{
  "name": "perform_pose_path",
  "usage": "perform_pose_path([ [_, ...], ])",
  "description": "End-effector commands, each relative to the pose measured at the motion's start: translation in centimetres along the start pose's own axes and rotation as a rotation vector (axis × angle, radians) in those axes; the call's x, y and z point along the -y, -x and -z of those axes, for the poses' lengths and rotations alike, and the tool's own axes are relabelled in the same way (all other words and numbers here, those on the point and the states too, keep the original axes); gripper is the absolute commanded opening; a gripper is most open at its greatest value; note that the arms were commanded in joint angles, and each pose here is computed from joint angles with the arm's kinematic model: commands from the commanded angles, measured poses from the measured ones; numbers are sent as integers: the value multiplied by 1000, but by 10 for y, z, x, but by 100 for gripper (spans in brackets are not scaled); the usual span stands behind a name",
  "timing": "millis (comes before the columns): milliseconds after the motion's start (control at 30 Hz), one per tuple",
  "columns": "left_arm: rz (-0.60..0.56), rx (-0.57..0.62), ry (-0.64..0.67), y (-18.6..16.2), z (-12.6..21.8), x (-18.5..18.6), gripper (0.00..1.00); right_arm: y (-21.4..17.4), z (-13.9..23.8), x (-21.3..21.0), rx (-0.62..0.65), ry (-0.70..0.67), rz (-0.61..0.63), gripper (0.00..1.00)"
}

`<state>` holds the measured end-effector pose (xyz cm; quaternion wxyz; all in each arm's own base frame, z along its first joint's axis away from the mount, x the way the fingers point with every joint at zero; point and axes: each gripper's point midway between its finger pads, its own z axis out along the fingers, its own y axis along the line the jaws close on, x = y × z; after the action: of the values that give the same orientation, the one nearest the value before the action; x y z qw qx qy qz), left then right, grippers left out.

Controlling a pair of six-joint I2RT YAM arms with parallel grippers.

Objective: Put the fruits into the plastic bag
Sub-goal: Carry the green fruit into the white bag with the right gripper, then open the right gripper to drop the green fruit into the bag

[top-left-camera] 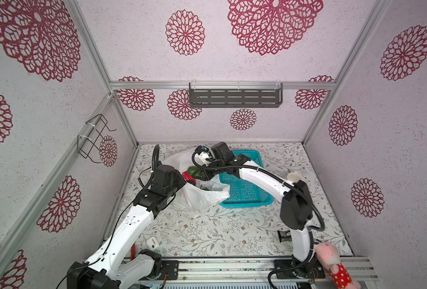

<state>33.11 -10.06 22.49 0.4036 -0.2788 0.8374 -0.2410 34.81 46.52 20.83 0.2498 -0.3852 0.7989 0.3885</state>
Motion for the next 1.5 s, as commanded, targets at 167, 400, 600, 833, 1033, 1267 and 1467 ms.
perform_pose_path([
  [167, 8, 54, 11, 16, 19, 6, 0, 36, -1, -55, 34, 305, 45, 76],
  [400, 14, 47, 31, 13, 15, 1, 0, 33, 61, -45, 122, 130, 127, 91],
  [600, 25, 54, 52, 11, 12, -7, 0, 6, 128, -29, 145, 22, 134, 90],
  [833, 17, 43, 64, 9, 7, -8, 0, -68, 141, -36, -50, -14, 115, 91],
  [1033, 7, 31, 67, 8, 4, -6, 0, -103, 119, -38, -168, -58, 147, 92],
  [1267, 27, 19, 63, 5, 4, -7, 0, -119, 90, -16, -236, -156, 175, 90],
  [1467, 28, 22, 62, 5, 5, -8, 0, -116, 76, 10, -225, -318, 205, 37],
])
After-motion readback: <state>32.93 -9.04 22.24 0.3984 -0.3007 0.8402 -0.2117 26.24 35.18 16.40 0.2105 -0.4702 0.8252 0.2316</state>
